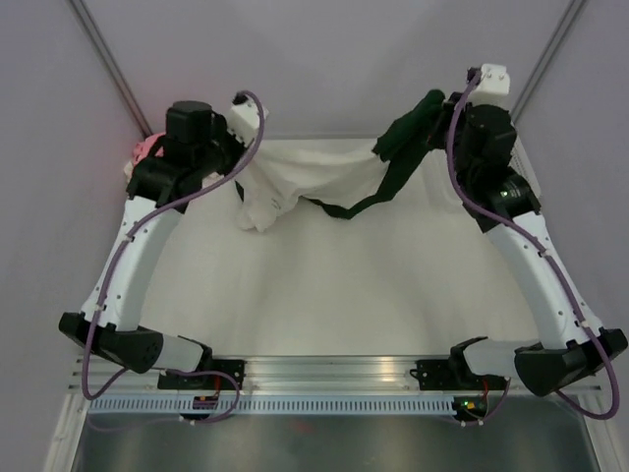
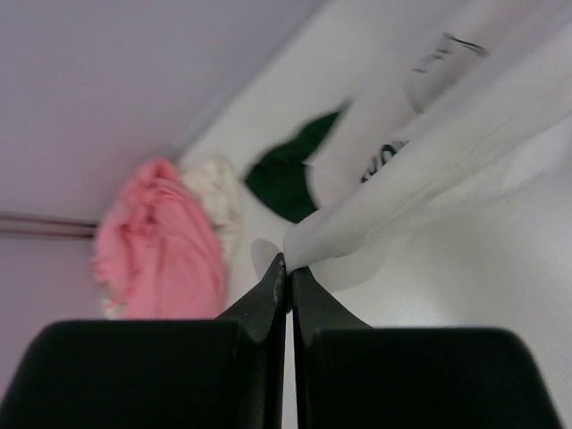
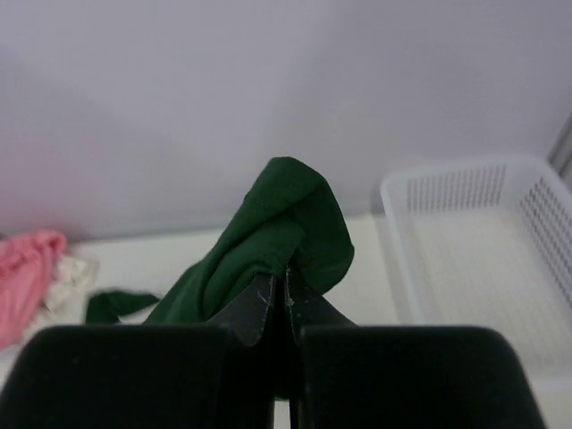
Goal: Roll the t-shirts
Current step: Flatten the tshirt
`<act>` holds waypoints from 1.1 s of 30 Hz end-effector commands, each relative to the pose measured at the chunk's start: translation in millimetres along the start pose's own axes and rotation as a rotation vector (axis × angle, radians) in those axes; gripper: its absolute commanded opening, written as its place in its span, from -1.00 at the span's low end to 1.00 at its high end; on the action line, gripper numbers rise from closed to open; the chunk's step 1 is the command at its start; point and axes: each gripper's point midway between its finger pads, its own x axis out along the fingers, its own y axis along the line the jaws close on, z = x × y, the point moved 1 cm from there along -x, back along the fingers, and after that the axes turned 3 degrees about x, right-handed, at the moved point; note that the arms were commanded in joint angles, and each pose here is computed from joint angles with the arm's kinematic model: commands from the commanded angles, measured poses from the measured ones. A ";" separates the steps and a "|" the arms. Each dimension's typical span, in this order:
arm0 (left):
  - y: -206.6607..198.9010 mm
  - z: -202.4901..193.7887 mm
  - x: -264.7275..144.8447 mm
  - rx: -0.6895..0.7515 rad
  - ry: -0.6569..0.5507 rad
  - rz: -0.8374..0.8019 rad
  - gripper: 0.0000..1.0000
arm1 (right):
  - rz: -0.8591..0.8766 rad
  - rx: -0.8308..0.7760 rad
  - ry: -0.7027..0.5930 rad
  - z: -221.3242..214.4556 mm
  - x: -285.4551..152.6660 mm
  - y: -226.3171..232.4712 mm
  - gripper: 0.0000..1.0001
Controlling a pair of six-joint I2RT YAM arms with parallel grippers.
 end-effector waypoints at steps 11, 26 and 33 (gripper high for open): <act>99.6 39.4 -105.9 0.057 -0.041 0.483 -0.95 | 0.063 0.021 -0.277 125.1 -74.7 3.5 -0.99; 207.2 10.8 -10.1 -0.057 0.104 0.696 -0.95 | -0.008 0.056 -0.161 117.8 85.5 11.5 -1.00; 249.7 60.3 -66.1 -0.120 -0.117 0.932 -0.95 | 0.132 0.189 -0.425 202.1 71.6 13.6 -0.99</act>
